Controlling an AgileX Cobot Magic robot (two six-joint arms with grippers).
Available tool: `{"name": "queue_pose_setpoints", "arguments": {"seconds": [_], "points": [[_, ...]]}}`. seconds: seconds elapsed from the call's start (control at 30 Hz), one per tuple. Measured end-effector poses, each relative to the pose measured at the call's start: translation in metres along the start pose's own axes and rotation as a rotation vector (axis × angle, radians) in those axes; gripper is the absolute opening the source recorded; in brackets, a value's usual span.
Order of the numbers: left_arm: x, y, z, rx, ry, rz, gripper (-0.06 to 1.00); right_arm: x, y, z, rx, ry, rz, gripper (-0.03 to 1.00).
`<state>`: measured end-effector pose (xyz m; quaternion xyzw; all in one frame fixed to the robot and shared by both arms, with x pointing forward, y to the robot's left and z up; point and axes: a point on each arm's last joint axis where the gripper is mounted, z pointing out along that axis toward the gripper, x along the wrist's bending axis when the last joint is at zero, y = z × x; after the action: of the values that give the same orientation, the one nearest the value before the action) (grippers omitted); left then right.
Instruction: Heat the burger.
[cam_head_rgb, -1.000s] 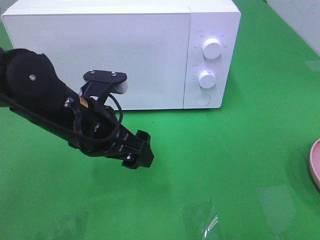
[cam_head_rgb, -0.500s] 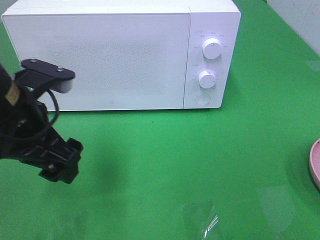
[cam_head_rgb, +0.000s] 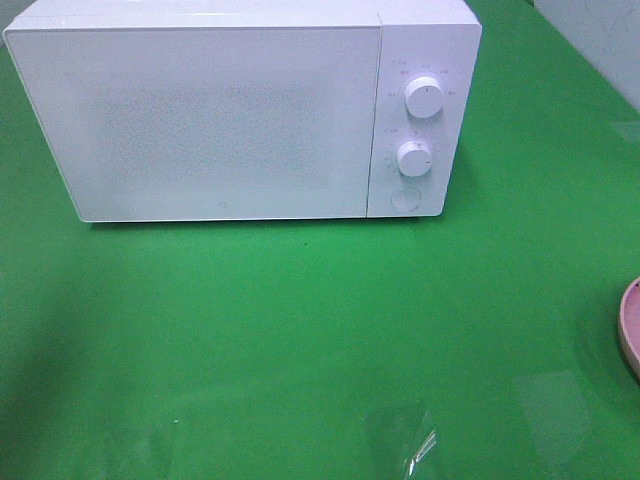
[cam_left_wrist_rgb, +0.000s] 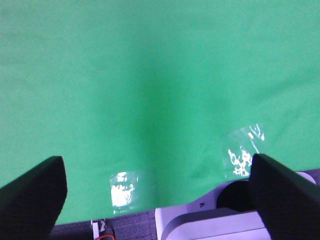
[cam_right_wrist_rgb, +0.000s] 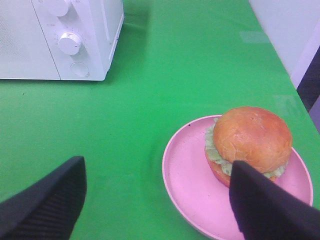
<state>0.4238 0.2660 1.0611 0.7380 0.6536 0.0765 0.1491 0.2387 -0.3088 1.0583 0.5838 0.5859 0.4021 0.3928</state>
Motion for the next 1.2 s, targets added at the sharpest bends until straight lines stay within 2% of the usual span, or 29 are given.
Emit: {"name": "queue_pose_setpoints", "arguments": {"seconds": [0.1,0.17,0.2,0.23,0.33,0.37,0.47,0.53,0.63,0.7,0.73,0.77,0.87,0.9,0.93,0.97,1.07,1.13,1.2], "points": [[0.001,-0.007,-0.001,0.003,0.004,0.007,0.9,0.0,0.0,0.0,0.0,0.0,0.0,0.76],[0.003,-0.036,-0.002,-0.009,0.013,0.009,0.9,0.0,0.0,0.0,0.0,0.0,0.0,0.76],[0.003,-0.036,-0.002,-0.009,0.013,0.009,0.9,0.0,0.0,0.0,0.0,0.0,0.0,0.76],[0.005,-0.05,-0.004,-0.026,0.023,0.016,0.9,0.0,0.0,0.0,0.0,0.0,0.0,0.76],[0.005,-0.056,-0.004,-0.036,0.025,0.017,0.9,0.0,0.0,0.0,0.0,0.0,0.0,0.76],[0.006,-0.071,-0.006,-0.067,0.032,0.043,0.9,0.0,0.0,0.0,0.0,0.0,0.0,0.76],[0.007,-0.085,-0.007,-0.095,0.038,0.075,0.9,0.0,0.0,0.0,0.0,0.0,0.0,0.76],[0.008,-0.11,-0.012,-0.188,0.042,0.127,0.9,0.0,0.0,0.0,0.0,0.0,0.0,0.76],[0.008,-0.113,-0.015,-0.214,0.043,0.13,0.9,0.0,0.0,0.0,0.0,0.0,0.0,0.76],[0.006,-0.128,-0.029,-0.346,0.031,0.135,0.9,0.0,0.0,0.0,0.0,0.0,0.0,0.76],[0.006,-0.128,-0.029,-0.346,0.031,0.135,0.9,0.0,0.0,0.0,0.0,0.0,0.0,0.76],[0.005,-0.136,-0.034,-0.407,0.023,0.135,0.9,0.0,0.0,0.0,0.0,0.0,0.0,0.76],[0.004,-0.144,-0.04,-0.465,0.011,0.135,0.9,0.0,0.0,0.0,0.0,0.0,0.0,0.76],[0.004,-0.152,-0.045,-0.527,0.006,0.138,0.9,0.0,0.0,0.0,0.0,0.0,0.0,0.76],[0.004,-0.152,-0.045,-0.527,0.006,0.138,0.9,0.0,0.0,0.0,0.0,0.0,0.0,0.76],[0.004,-0.161,-0.049,-0.588,0.006,0.141,0.9,0.0,0.0,0.0,0.0,0.0,0.0,0.76],[0.004,-0.165,-0.051,-0.616,0.005,0.143,0.9,0.0,0.0,0.0,0.0,0.0,0.0,0.76],[0.002,-0.178,-0.056,-0.7,-0.009,0.146,0.9,0.0,0.0,0.0,0.0,0.0,0.0,0.76],[0.002,-0.182,-0.057,-0.73,-0.014,0.147,0.9,0.0,0.0,0.0,0.0,0.0,0.0,0.76]]}}
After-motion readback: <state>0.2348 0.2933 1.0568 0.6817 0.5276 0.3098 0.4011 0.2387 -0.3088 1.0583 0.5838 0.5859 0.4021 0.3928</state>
